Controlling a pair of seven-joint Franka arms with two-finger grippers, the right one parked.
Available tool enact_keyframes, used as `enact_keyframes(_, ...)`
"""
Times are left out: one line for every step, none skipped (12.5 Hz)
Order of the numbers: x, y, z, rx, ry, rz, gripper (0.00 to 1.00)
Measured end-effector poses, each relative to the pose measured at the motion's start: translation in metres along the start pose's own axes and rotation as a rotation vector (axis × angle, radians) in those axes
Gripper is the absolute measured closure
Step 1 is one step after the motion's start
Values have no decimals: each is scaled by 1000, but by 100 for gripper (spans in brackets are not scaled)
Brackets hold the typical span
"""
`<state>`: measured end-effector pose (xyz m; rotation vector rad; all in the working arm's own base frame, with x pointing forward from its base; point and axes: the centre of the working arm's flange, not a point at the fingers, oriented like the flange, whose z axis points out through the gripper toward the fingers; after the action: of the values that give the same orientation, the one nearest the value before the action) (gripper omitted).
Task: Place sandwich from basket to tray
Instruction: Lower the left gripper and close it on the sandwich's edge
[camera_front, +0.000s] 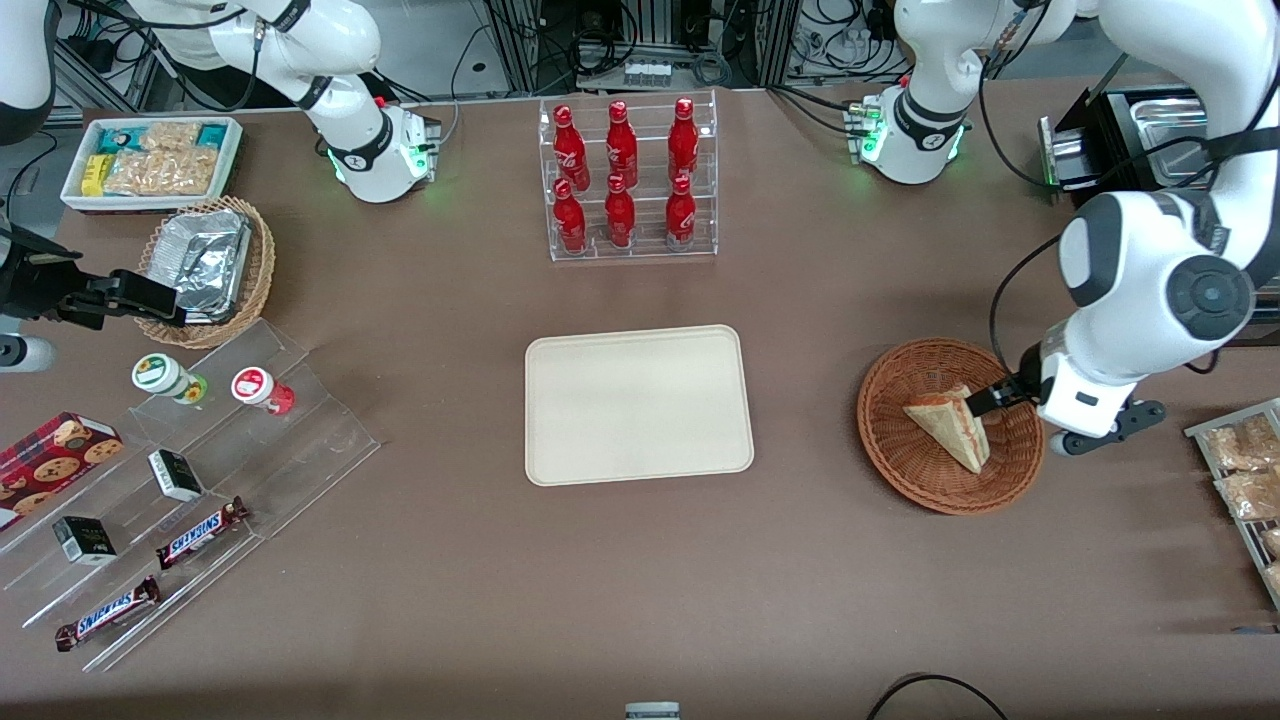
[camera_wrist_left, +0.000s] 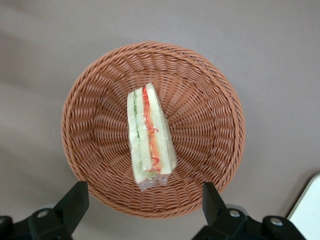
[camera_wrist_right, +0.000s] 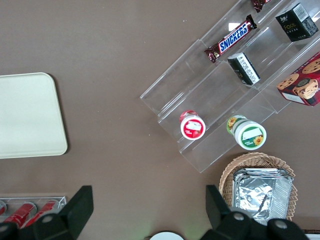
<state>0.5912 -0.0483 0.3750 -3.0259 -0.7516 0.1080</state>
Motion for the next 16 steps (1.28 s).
enact_keyframes(1,2,5,-5,7,-56,0)
enact_keyframes(2,2,11,-7,10,-85,0)
enact_keyframes(2,1,17,-7,11,-98,0)
enact_keyframes(1,0,22,-6,10,-104,0)
enact_keyframes(0,-1,27,-9,13,-109,0)
enact_keyframes(-2,-2,34,-13,20,-113,0)
enact_keyframes(-4,-4,44,-22,32,-115,0)
enact_keyframes(-8,-6,55,-30,43,-116,0)
enact_keyframes(-11,-9,65,-38,53,-118,0)
enact_keyframes(-15,-11,74,-45,62,-119,0)
enact_keyframes(-18,-13,82,-50,68,-121,0)
enact_keyframes(-21,-15,87,-50,69,-122,0)
enact_keyframes(-22,-15,89,-48,66,-123,0)
enact_keyframes(-23,-16,91,-46,63,-124,0)
enact_keyframes(-23,-16,92,-47,63,-125,0)
enact_keyframes(-23,-16,94,-49,65,-130,0)
